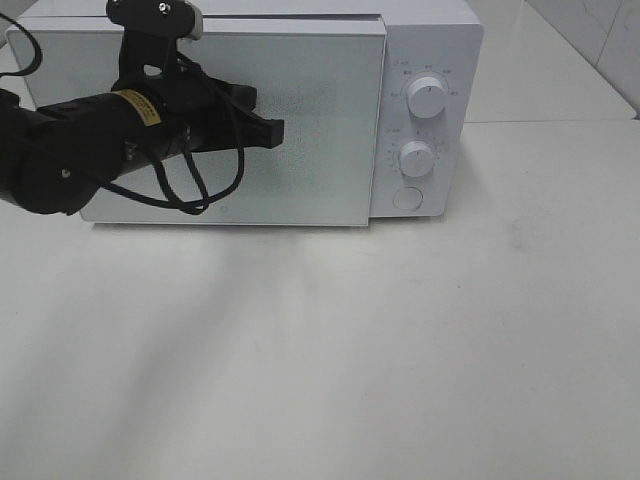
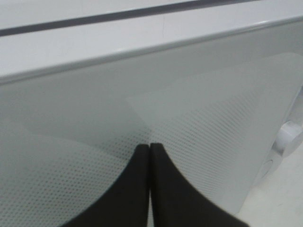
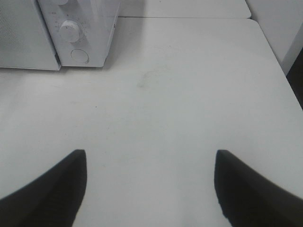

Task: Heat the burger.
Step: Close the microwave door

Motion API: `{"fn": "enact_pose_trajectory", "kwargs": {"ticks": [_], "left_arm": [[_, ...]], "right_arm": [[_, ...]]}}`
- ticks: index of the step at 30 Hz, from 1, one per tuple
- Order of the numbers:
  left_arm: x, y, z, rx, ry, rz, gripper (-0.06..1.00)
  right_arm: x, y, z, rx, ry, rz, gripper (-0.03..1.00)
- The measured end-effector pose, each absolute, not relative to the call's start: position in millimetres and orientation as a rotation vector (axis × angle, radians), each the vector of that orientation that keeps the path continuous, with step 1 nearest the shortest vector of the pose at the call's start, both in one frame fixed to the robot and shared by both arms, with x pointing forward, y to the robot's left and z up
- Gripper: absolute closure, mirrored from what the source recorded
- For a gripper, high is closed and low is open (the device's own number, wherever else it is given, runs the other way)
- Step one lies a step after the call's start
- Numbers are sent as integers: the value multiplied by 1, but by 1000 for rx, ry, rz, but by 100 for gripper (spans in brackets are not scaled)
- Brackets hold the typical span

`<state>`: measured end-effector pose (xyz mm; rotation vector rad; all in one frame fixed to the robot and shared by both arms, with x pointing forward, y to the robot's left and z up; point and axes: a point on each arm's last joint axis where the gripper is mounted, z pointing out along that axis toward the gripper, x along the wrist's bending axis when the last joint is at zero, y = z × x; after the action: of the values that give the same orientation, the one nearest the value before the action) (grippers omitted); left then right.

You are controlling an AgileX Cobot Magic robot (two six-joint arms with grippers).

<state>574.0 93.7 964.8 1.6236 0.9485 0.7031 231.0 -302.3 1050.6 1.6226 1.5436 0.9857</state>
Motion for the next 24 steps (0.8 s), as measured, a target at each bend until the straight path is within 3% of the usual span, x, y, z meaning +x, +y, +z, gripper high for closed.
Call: {"fn": "enact_pose_trajectory", "kwargs": {"ticks": [20, 23, 24], "left_arm": [[584, 53, 974, 1702, 913, 635, 94], [581, 54, 979, 1738, 966, 599, 86], [575, 55, 982, 1793, 998, 565, 75]], "right_arm": [[231, -302, 1051, 1623, 1547, 992, 23], [231, -301, 1051, 1625, 1549, 998, 23], [231, -301, 1051, 1625, 1549, 998, 23]]}}
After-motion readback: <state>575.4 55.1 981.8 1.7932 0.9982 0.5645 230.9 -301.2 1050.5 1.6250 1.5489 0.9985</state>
